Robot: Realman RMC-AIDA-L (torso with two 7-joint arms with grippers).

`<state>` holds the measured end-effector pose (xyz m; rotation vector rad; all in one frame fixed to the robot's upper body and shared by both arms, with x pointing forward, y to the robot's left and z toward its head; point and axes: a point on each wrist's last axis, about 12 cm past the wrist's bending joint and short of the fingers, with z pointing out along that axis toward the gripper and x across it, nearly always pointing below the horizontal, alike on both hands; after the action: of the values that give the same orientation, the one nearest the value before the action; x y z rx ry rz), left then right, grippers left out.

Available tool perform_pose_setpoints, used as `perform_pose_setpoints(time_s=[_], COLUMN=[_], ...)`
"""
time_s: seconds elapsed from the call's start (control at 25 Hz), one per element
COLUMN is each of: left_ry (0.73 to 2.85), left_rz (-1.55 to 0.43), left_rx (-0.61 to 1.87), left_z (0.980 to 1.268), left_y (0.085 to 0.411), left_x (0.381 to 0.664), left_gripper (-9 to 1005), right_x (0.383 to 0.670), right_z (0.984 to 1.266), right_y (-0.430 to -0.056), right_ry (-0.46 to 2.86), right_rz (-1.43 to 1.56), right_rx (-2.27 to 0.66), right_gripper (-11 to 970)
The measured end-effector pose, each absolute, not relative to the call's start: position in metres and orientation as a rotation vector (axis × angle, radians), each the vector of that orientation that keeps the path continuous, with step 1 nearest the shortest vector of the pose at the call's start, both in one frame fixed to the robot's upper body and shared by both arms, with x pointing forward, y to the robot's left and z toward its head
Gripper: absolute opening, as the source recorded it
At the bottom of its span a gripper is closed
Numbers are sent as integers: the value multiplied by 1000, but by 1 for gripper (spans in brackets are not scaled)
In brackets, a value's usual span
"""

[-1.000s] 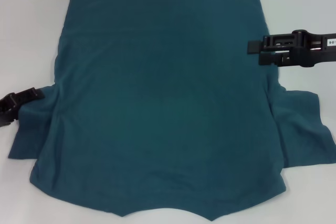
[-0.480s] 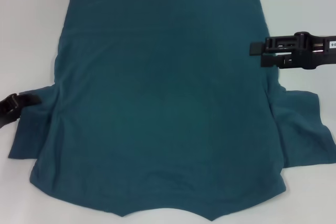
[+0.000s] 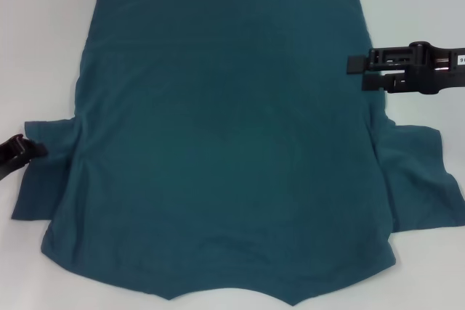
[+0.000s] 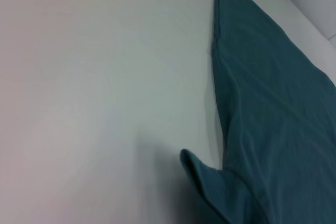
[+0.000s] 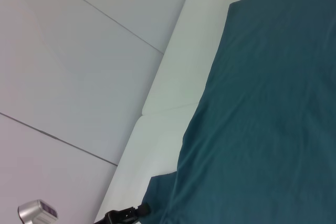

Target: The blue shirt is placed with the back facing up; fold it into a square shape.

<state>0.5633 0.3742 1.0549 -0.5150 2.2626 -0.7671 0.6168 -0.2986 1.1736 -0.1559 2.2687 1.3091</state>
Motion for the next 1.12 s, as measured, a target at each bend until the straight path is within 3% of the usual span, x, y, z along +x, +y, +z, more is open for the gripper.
perform_pose_setpoints(time_s=[0.28, 0.56, 1.12], left_ry=[2297, 2379, 2454], left_rz=[-698, -540, -259], left_rx=[-389, -118, 82], left_z=[1064, 1083, 1110], left_y=[375, 369, 377], left_x=[568, 582, 607], left_gripper=[1, 0, 1], right_x=[617, 616, 616], right_z=[1174, 1173, 1173], right_y=[-299, -299, -301], right_ry=[2269, 2270, 2268], right_rz=[1309, 1309, 1307], right_rx=[-156, -153, -146], right_gripper=[757, 757, 758])
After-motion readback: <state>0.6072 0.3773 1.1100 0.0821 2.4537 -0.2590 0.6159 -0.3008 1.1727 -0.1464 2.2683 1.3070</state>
